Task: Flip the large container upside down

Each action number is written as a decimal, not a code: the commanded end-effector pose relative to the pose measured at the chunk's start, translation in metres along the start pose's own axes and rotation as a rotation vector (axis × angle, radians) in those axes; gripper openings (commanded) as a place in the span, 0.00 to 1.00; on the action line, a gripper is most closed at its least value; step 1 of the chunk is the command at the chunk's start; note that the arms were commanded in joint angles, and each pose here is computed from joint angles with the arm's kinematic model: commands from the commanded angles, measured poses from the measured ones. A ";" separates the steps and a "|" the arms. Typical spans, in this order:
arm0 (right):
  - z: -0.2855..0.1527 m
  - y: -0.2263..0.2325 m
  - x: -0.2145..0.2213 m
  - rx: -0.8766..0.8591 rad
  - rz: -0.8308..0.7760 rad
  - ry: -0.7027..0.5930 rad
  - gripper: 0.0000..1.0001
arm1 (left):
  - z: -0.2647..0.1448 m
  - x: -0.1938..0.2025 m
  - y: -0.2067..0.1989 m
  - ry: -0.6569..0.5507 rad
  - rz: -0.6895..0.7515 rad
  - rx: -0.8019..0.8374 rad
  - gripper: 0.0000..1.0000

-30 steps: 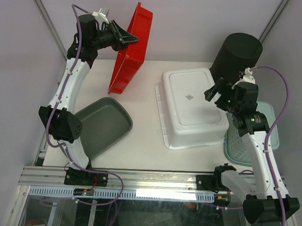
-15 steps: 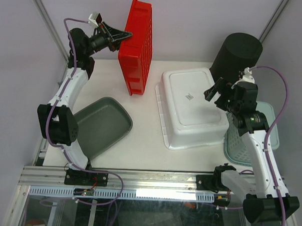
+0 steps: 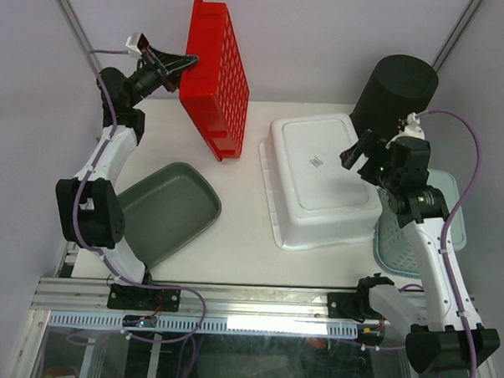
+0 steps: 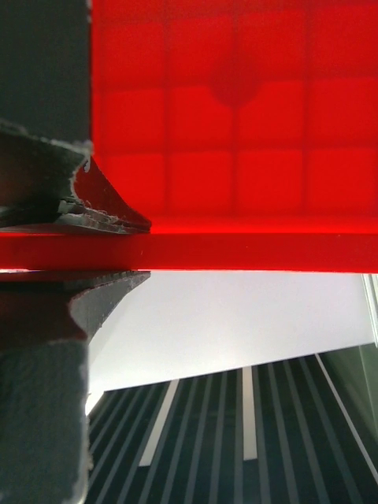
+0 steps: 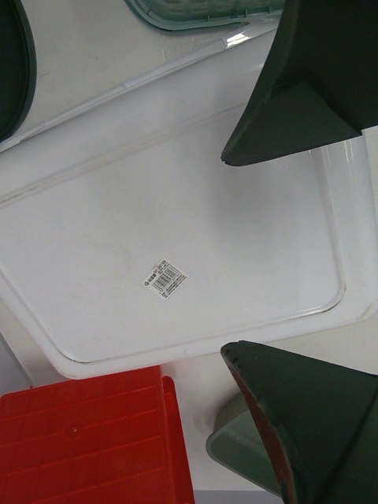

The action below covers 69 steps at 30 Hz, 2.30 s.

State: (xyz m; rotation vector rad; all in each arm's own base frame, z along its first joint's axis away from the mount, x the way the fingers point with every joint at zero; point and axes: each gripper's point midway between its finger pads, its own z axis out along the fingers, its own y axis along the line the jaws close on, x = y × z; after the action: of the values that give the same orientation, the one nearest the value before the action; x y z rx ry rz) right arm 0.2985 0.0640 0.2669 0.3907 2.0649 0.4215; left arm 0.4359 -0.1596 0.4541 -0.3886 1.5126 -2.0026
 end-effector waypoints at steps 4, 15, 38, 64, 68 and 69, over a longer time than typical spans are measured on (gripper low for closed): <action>-0.004 0.010 -0.014 -0.046 0.005 -0.061 0.97 | -0.032 -0.009 0.001 -0.027 -0.127 0.043 0.00; -0.005 0.009 -0.011 -0.047 0.013 -0.054 0.97 | -0.091 -0.055 0.030 -0.054 -0.088 -0.074 0.00; 0.003 0.004 0.000 -0.040 0.023 -0.031 0.97 | -0.155 -0.089 0.086 -0.055 -0.041 -0.240 0.61; 0.001 0.004 0.002 -0.042 0.020 -0.028 0.97 | -0.208 -0.123 0.204 -0.138 -0.001 -0.706 0.94; 0.000 0.002 0.002 -0.034 0.020 -0.031 0.97 | -0.220 -0.129 0.213 -0.152 0.055 -0.827 0.99; 0.000 0.002 0.002 -0.032 0.020 -0.034 0.98 | -0.223 -0.130 0.213 -0.156 0.070 -0.851 0.99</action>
State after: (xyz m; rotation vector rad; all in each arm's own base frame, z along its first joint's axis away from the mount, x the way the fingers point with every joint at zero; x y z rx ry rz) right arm 0.2945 0.0667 0.2480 0.4083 2.0914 0.4414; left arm 0.4744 0.0369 0.1910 -0.8774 2.1221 -1.3524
